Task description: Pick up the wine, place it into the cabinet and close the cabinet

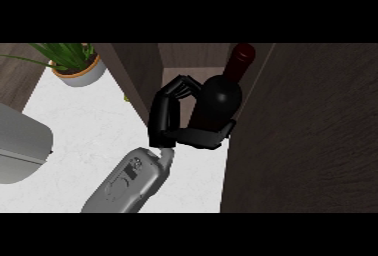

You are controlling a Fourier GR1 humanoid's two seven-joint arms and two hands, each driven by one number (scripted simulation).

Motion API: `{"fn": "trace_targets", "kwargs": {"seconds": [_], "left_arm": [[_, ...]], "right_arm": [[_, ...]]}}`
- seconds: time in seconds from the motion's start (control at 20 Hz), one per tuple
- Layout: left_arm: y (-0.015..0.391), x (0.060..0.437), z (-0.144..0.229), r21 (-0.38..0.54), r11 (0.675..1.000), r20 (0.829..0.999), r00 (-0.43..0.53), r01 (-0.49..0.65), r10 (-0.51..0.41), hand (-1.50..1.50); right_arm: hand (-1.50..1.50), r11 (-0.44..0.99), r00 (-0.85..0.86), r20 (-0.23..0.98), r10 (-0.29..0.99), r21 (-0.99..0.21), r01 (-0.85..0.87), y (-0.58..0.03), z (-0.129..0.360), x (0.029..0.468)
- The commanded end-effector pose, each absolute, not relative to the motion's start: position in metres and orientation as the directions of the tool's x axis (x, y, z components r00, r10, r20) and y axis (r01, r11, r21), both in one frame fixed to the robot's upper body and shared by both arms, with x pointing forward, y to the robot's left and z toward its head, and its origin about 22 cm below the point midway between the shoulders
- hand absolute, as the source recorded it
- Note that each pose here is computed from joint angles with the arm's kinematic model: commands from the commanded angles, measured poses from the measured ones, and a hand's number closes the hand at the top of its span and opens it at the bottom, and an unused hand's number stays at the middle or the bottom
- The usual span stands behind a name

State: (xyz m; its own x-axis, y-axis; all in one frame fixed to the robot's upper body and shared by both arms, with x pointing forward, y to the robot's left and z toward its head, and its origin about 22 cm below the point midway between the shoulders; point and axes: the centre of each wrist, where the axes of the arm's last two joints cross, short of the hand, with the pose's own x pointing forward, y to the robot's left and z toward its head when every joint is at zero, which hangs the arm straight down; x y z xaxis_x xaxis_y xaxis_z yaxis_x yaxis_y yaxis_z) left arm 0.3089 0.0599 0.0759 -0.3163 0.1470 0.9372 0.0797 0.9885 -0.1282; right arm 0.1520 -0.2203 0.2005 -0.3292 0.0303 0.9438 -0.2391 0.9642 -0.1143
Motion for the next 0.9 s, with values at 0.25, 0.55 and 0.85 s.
{"fn": "trace_targets", "kwargs": {"seconds": [0.25,0.55,0.85], "left_arm": [[0.068,0.307,0.031,-0.045,0.999,0.937,-0.346,0.031,0.053,1.5],[0.074,0.341,0.027,-0.038,0.999,0.93,-0.367,-0.032,0.024,1.5],[0.097,0.348,0.025,-0.109,0.993,0.939,-0.332,-0.037,0.091,1.5]], "right_arm": [[-1.5,0.957,-0.357,0.934,0.0,-0.103,-0.27,-0.217,0.218,0.135],[-1.5,0.956,-0.378,0.926,-0.024,-0.089,-0.28,-0.216,0.22,0.129],[-1.5,0.963,-0.37,0.929,-0.026,-0.076,-0.258,-0.22,0.216,0.135]]}}
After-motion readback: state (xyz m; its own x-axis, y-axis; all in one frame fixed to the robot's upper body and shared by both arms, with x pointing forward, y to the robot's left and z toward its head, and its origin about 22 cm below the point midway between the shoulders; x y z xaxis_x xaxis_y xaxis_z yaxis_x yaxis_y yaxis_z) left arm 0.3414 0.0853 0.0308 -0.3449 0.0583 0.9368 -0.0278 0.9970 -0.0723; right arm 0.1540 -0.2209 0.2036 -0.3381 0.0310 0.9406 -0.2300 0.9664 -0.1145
